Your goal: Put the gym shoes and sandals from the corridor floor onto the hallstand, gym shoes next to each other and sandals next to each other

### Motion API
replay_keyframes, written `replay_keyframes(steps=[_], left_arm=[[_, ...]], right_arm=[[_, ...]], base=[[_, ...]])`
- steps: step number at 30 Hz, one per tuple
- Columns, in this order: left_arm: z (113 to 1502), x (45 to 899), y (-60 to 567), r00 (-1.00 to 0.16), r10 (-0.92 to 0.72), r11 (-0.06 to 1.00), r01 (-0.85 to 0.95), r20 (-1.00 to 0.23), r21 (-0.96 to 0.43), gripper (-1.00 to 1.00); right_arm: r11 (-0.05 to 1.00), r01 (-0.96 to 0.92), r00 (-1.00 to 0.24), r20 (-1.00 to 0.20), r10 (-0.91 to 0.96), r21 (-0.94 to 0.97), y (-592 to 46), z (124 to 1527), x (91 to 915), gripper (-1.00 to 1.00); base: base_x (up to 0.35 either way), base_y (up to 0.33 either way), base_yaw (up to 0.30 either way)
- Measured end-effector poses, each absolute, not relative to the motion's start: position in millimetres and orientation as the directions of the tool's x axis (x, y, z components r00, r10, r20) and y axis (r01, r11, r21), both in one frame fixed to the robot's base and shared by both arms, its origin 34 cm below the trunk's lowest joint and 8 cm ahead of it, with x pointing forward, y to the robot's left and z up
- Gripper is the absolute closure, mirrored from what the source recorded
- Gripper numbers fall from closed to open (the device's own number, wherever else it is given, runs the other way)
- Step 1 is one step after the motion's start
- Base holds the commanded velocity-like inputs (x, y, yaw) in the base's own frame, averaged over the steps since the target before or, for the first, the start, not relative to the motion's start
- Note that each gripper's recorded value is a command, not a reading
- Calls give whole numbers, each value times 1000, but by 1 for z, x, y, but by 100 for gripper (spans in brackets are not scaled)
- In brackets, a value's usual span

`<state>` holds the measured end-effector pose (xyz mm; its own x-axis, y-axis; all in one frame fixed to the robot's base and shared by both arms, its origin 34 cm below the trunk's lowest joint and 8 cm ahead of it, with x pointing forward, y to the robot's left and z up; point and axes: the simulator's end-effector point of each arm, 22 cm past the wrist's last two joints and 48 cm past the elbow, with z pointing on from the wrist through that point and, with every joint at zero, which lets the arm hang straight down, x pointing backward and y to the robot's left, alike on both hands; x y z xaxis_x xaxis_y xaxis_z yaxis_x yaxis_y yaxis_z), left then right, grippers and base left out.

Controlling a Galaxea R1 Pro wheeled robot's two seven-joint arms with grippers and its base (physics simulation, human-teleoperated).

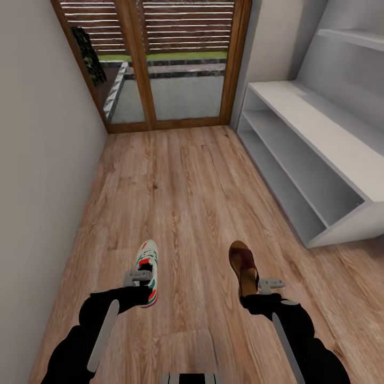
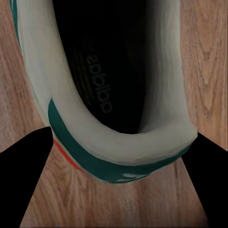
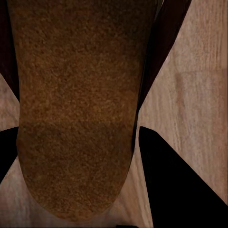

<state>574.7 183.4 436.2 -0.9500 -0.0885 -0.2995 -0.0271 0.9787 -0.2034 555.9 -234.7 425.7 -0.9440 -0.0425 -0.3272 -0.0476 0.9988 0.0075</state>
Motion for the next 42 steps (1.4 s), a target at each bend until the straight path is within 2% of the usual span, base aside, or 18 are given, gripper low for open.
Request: replay_keyframes(steps=[25, 42], left_arm=[[454, 583, 183, -938, -89, 979, -19, -336, -205, 100], [466, 589, 183, -928, -88, 979, -14, -361, -204, 100]], right_arm=[[999, -48, -931, -363, -42, 6, -234, 443, 565, 100], [999, -48, -921, -388, -42, 5, -234, 455, 571, 100]], base=[[311, 202, 0], [334, 63, 0]])
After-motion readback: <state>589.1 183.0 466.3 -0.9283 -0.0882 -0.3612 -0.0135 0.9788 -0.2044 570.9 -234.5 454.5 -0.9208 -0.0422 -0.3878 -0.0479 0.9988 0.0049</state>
